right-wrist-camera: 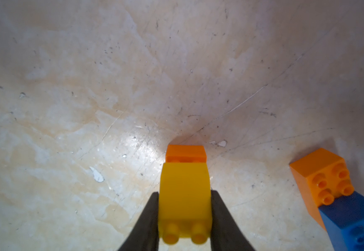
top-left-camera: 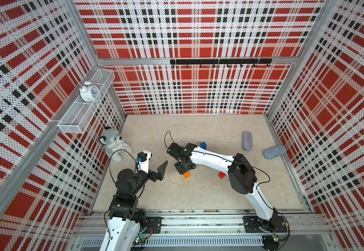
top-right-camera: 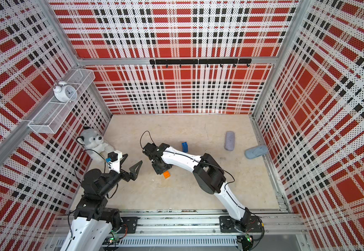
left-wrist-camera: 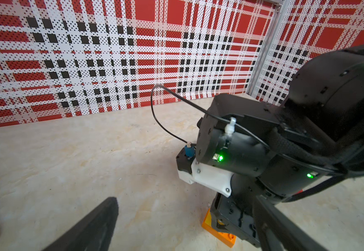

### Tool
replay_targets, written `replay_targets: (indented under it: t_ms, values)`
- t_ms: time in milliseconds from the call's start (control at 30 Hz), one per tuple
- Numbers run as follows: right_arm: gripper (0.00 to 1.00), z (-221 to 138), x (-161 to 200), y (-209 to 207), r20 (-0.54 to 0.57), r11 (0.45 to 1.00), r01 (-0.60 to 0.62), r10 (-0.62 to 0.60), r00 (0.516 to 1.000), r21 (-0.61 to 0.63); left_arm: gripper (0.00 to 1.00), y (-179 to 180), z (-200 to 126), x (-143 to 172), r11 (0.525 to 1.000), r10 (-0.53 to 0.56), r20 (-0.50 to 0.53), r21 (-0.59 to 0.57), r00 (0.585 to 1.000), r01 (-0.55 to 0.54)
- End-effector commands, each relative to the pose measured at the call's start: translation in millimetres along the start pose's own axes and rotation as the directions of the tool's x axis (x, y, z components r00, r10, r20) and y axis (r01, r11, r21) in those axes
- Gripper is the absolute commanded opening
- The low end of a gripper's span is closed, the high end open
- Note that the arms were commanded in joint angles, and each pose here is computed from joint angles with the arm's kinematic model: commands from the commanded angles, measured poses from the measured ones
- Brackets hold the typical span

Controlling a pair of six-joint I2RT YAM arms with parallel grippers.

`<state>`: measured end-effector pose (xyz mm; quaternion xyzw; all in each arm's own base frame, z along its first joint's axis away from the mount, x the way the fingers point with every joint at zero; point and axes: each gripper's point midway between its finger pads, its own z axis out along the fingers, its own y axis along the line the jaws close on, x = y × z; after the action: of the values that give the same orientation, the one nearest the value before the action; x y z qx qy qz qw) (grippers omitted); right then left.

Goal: Assemble a fork with lego
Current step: Assemble the lego brick with the lego brick.

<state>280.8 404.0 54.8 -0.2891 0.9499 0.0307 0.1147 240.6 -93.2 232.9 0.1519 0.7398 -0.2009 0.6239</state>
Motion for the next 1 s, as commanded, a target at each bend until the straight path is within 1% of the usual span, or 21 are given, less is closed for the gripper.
replay_targets:
  t_ms: [0, 333, 467, 600, 967]
  values:
    - [0.29, 21.2, 20.9, -4.3, -0.101, 1.0, 0.011, -0.01, 0.995, 0.013, 0.98, -1.7, -0.6, -9.9, 1.0, 0.015, 0.018, 0.005, 1.0, -0.015]
    - [0.28, 56.5, 52.1, -3.0, -0.24, 0.999, 0.053, -0.051, 0.97, 0.003, 0.98, -1.6, 1.3, -6.9, 1.0, 0.013, 0.01, 0.009, 1.0, -0.013]
    - [0.27, 62.8, 48.0, -5.0, -0.246, 0.997, 0.074, -0.067, 0.967, 0.018, 0.98, -2.2, 2.2, -6.4, 1.0, 0.007, 0.007, 0.013, 1.0, -0.008]
    - [0.27, 70.3, 43.5, -1.4, -0.251, 0.997, 0.083, -0.08, 0.965, 0.003, 0.99, -1.7, 2.3, -6.0, 1.0, 0.008, 0.007, 0.011, 1.0, -0.008]
    - [0.27, 93.3, 58.6, -3.6, -0.333, 0.991, 0.131, -0.126, 0.934, -0.008, 0.99, -2.2, 3.3, -3.5, 1.0, 0.007, 0.001, 0.015, 1.0, -0.007]
